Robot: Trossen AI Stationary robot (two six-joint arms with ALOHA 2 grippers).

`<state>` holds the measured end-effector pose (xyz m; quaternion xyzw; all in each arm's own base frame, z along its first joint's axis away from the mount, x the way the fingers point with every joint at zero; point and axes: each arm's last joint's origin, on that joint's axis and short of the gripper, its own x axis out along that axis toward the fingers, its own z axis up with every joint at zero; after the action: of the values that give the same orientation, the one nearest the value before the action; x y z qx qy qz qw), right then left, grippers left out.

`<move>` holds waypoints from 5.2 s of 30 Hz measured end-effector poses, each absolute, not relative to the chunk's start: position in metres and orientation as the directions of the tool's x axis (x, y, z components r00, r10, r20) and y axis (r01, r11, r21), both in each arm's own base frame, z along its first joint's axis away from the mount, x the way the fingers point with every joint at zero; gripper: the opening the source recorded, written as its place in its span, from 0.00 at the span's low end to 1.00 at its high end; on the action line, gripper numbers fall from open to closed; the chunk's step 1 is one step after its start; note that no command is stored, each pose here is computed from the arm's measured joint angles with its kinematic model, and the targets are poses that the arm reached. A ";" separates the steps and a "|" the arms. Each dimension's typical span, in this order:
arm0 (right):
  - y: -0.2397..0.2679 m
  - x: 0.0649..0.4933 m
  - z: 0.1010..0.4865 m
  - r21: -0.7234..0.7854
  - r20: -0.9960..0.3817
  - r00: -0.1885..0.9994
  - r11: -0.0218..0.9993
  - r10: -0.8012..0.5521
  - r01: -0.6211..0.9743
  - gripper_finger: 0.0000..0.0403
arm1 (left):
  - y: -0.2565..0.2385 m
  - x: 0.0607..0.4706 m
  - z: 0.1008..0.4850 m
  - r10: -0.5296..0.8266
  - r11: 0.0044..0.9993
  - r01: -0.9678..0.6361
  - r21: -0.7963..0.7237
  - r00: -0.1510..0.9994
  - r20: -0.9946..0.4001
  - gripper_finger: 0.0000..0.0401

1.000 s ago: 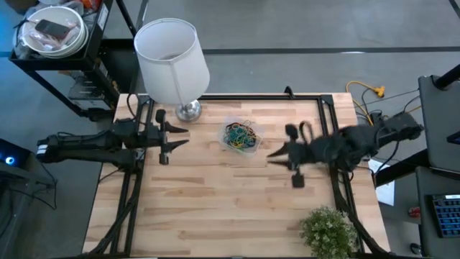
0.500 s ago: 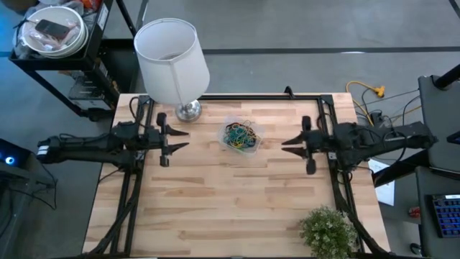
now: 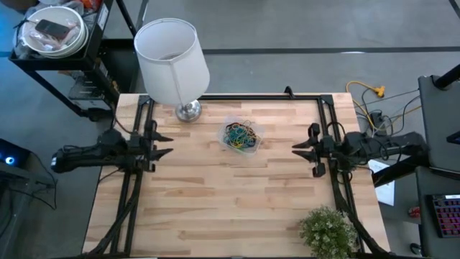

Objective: Pick and place rubber bands into bin
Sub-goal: Return to Home Position

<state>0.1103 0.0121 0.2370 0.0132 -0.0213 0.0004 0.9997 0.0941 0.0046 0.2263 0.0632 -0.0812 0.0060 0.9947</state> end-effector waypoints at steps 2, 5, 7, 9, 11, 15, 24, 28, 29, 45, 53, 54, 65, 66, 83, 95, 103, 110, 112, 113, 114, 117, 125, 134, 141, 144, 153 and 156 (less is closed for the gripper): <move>0.012 0.109 0.233 0.039 0.081 0.997 0.999 -0.001 -0.002 0.17 | 0.004 0.091 0.221 0.000 0.992 -0.023 0.121 0.983 0.184 0.35; 0.012 0.109 0.226 0.051 0.105 0.994 0.999 0.013 -0.019 0.17 | 0.004 0.089 0.212 -0.012 0.992 -0.013 0.123 0.979 0.203 0.35; 0.013 0.111 0.218 0.050 0.090 0.996 0.998 0.022 -0.026 0.17 | 0.004 0.092 0.205 -0.013 0.993 -0.008 0.121 0.986 0.168 0.35; 0.013 0.112 0.215 0.060 0.089 0.996 0.998 0.024 -0.030 0.17 | 0.004 0.093 0.204 -0.016 0.993 -0.005 0.122 0.985 0.172 0.35; 0.013 0.112 0.213 0.065 0.098 0.995 0.997 0.025 -0.031 0.17 | 0.004 0.096 0.200 -0.017 0.992 -0.005 0.122 0.984 0.176 0.35; 0.013 0.113 0.205 0.079 0.085 0.996 0.996 0.025 -0.032 0.17 | 0.004 0.097 0.191 -0.029 0.993 0.005 0.114 0.977 0.213 0.35; 0.014 0.114 0.191 0.094 0.124 0.992 0.995 0.027 -0.039 0.17 | 0.004 0.097 0.188 -0.034 0.994 0.010 0.105 0.974 0.225 0.35; 0.014 0.114 0.182 0.111 0.126 0.992 0.993 0.027 -0.042 0.17 | 0.004 0.097 0.188 -0.035 0.994 0.011 0.109 0.975 0.221 0.35; 0.014 0.114 0.181 0.112 0.129 0.991 0.993 0.028 -0.042 0.17 | 0.004 0.097 0.188 -0.035 0.994 0.011 0.109 0.975 0.222 0.35; 0.006 0.109 0.185 -0.085 0.157 0.978 0.989 0.136 -0.124 0.17 | 0.004 0.097 0.188 -0.034 0.988 -0.002 0.157 0.973 0.228 0.35; -0.003 0.109 0.178 -0.006 0.100 0.995 1.000 0.012 -0.011 0.17 | 0.004 0.097 0.187 -0.033 0.988 -0.001 0.156 0.976 0.215 0.35; -0.004 0.109 0.178 0.007 0.103 0.995 1.000 0.003 -0.004 0.17 | 0.004 0.097 0.186 -0.033 0.988 -0.001 0.156 0.976 0.214 0.35; -0.004 0.109 0.167 0.107 -0.010 0.998 0.992 0.065 -0.063 0.17 | 0.004 0.097 0.187 -0.033 0.988 -0.002 0.156 0.975 0.218 0.35; -0.003 0.109 0.169 0.095 0.009 0.997 0.992 0.083 -0.084 0.17 | 0.004 0.097 0.187 -0.033 0.988 -0.002 0.156 0.975 0.218 0.35; 0.001 0.095 0.183 0.015 0.158 0.971 0.983 0.178 -0.182 0.17 | 0.004 0.097 0.186 -0.034 0.988 0.000 0.156 0.976 0.215 0.35; 0.001 0.098 0.168 0.091 0.016 0.997 0.993 0.077 -0.078 0.17 | 0.004 0.098 0.183 -0.028 0.987 -0.002 0.162 0.983 0.183 0.35; 0.001 0.098 0.168 0.077 0.018 0.996 0.993 0.088 -0.089 0.17 | 0.005 0.099 0.180 -0.002 0.989 -0.020 0.148 0.989 0.147 0.35; 0.001 0.098 0.168 0.078 0.018 0.996 0.993 0.088 -0.089 0.17 | 0.012 0.099 0.168 0.244 0.964 -0.245 0.100 0.970 0.025 0.35; 0.001 0.098 0.168 0.078 0.017 0.996 0.993 0.088 -0.089 0.17 | 0.012 0.099 0.167 0.258 0.961 -0.258 0.102 0.966 0.017 0.35; 0.001 0.098 0.168 0.079 0.018 0.996 0.993 0.088 -0.089 0.17 | 0.012 0.099 0.167 0.259 0.960 -0.260 0.107 0.966 0.018 0.35; 0.001 0.098 0.168 0.079 0.018 0.996 0.993 0.088 -0.089 0.17 | 0.012 0.099 0.167 0.259 0.959 -0.260 0.114 0.966 0.017 0.35; 0.001 0.098 0.168 0.081 0.018 0.996 0.993 0.088 -0.089 0.17 | 0.013 0.098 0.167 0.269 0.954 -0.269 0.134 0.963 0.016 0.35; 0.001 0.098 0.168 0.080 0.017 0.996 0.993 0.088 -0.089 0.17 | 0.013 0.100 0.165 0.270 0.953 -0.267 0.146 0.963 -0.003 0.35; 0.001 0.098 0.168 0.078 0.017 0.996 0.993 0.088 -0.089 0.17 | 0.013 0.104 0.159 0.263 0.956 -0.249 0.153 0.961 -0.082 0.35; 0.001 0.098 0.168 0.083 0.017 0.996 0.993 0.088 -0.089 0.17 | 0.013 0.105 0.158 0.248 0.964 -0.238 0.115 0.965 -0.087 0.35; 0.001 0.098 0.168 0.093 0.017 0.996 0.992 0.088 -0.089 0.17 | 0.012 0.103 0.162 0.243 0.967 -0.238 0.091 0.969 -0.049 0.35; 0.001 0.098 0.168 0.096 0.017 0.996 0.991 0.087 -0.088 0.17 | 0.009 0.099 0.165 0.123 0.990 -0.123 0.065 0.992 -0.008 0.35; 0.001 0.098 0.168 0.096 0.017 0.996 0.991 0.088 -0.089 0.17 | 0.009 0.100 0.163 0.128 0.990 -0.126 0.067 0.992 -0.024 0.35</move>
<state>0.0980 0.0013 0.1677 0.0483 -0.0063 0.0442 0.9978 0.1001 0.0088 0.1633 0.0327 0.0140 0.0635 0.9973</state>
